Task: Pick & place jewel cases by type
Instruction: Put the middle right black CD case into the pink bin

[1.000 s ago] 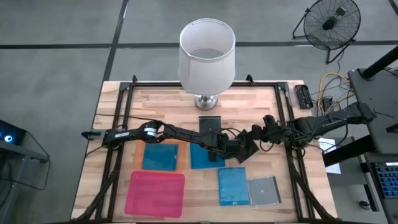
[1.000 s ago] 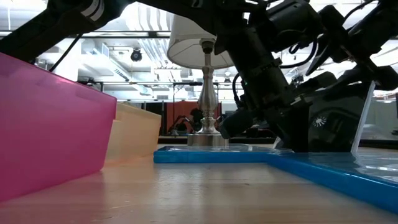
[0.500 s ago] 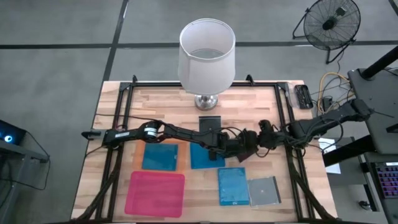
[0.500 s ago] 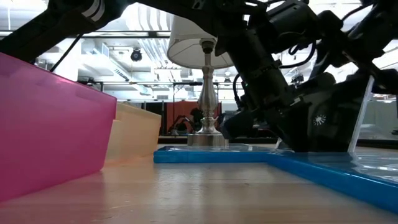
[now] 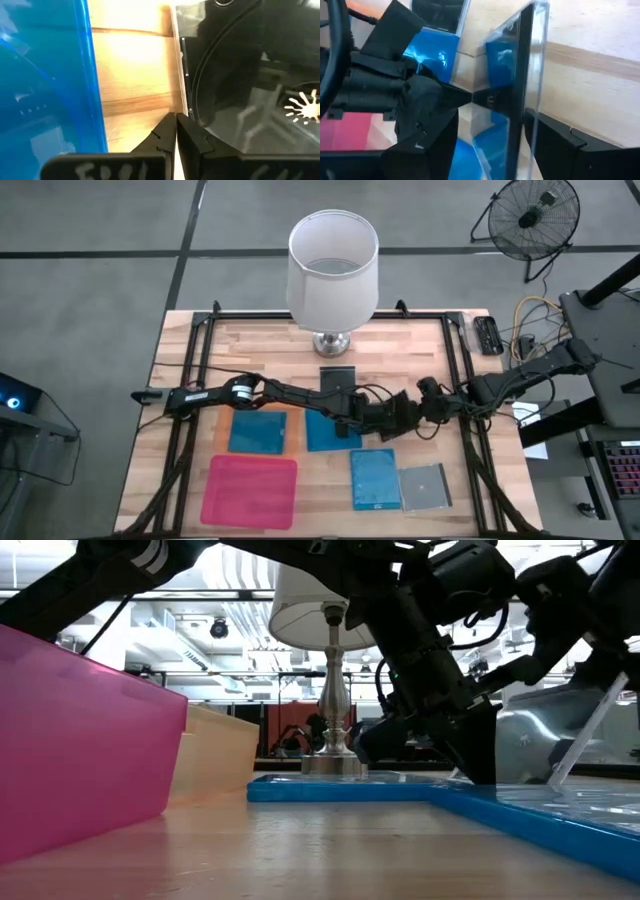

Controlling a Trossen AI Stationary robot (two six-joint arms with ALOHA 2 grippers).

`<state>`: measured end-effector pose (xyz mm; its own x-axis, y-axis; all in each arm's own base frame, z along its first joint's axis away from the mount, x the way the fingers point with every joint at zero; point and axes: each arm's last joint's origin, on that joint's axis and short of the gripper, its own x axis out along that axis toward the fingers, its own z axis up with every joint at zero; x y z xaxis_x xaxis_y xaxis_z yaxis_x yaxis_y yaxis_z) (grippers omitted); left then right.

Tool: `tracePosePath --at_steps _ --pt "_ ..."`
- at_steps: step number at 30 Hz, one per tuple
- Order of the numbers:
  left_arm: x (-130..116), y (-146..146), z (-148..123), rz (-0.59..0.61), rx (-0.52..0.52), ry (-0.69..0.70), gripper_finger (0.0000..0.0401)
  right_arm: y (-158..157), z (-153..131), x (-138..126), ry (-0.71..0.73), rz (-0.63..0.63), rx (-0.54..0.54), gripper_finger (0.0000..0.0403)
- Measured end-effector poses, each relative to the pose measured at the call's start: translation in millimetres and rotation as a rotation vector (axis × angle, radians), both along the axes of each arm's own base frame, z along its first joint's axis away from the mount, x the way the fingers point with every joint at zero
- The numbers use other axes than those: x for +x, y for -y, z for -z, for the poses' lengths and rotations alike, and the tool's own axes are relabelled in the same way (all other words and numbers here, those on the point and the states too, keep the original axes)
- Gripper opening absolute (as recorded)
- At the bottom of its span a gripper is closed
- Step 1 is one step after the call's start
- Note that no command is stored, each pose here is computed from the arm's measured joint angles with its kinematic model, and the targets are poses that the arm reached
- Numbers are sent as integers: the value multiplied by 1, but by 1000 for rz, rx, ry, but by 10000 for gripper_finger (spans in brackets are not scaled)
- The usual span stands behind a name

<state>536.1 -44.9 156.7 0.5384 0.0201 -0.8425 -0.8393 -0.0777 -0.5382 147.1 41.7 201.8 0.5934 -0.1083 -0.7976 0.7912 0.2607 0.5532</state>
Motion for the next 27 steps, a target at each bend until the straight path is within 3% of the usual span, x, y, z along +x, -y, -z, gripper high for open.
tracePosePath --at_steps 4,11,14,23,27 --pt "0 0 0 -3 0 1 0 1 -1 -3 -5 -10 -25 176" --pt "0 1 0 -3 0 2 0 1 -2 -1 13 -31 -35 63" --pt "0 1 0 -2 0 2 0 1 -2 0 21 -26 -35 31" --pt "0 2 -1 30 18 4 0 1 -2 -1 13 -42 -45 46" --pt "-1 1 -6 73 44 10 0 1 -3 -1 14 -50 -43 35"
